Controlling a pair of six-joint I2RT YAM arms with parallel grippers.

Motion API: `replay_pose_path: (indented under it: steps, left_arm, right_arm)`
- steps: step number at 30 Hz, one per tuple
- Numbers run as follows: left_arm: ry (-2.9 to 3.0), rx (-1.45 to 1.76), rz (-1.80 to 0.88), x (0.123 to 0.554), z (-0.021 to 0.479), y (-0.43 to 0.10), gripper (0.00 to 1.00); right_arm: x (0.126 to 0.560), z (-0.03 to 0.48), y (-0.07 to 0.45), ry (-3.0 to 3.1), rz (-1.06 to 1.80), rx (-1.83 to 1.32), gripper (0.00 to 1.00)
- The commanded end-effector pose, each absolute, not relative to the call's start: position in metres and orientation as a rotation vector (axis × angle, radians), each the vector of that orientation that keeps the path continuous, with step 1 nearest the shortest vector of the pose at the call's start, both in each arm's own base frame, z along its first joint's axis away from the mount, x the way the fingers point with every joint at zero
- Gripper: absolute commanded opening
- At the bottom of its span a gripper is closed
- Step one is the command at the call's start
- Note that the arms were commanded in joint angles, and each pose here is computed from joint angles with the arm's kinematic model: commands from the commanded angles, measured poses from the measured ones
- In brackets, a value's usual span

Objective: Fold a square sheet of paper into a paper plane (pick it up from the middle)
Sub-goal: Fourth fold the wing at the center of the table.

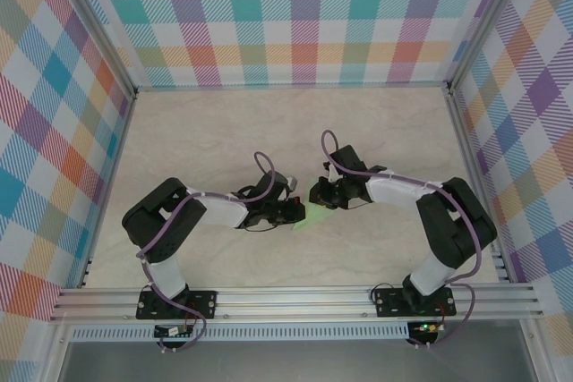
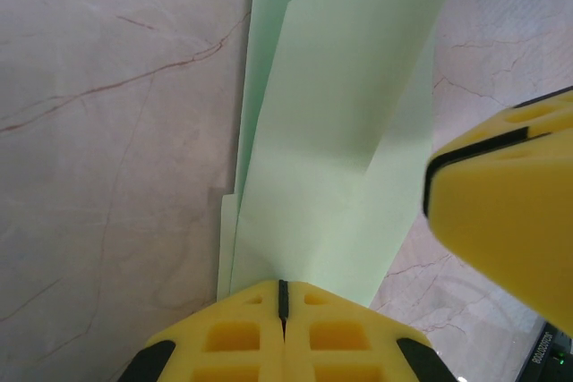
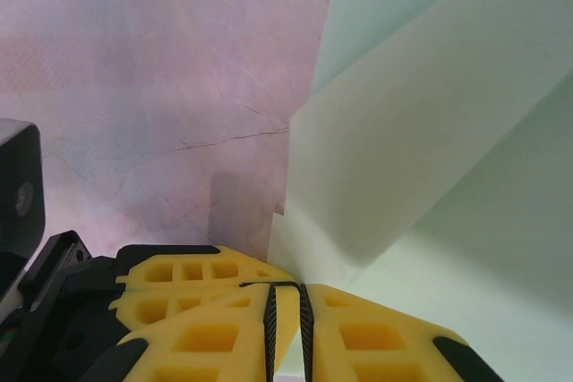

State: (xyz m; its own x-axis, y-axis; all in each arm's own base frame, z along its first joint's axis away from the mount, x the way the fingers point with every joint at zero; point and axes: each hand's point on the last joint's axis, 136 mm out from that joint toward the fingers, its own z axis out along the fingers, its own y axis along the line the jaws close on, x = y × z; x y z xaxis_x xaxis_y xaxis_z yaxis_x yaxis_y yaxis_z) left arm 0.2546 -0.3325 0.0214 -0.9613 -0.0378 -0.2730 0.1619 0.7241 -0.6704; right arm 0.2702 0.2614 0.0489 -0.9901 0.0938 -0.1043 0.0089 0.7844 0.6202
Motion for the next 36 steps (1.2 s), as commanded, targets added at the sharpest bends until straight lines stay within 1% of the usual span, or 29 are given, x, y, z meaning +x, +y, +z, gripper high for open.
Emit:
replay_pose_path:
  steps: [1, 9, 20, 32, 36]
  left_arm:
    - [2.783, 0.068, -0.952, 0.244, -0.007, -0.316, 0.0]
    - [2.806, 0.074, -0.945, 0.241, -0.01, -0.316, 0.0]
    - [2.835, 0.088, -0.944, 0.234, -0.014, -0.313, 0.0]
    - [2.848, 0.102, -0.944, 0.229, -0.016, -0.31, 0.0]
    - [2.851, 0.099, -0.941, 0.23, -0.016, -0.311, 0.0]
  right_arm:
    - [0.269, 0.047, 0.274, 2.813, 1.088, -0.022, 0.17]
    - [0.265, 0.025, 0.267, 2.869, 1.051, -0.014, 0.16]
    - [0.281, 0.007, 0.243, 2.872, 0.995, 0.081, 0.16]
    - [0.294, 0.016, 0.242, 2.826, 1.047, 0.072, 0.16]
    - [0.292, 0.028, 0.25, 2.792, 1.13, 0.026, 0.16]
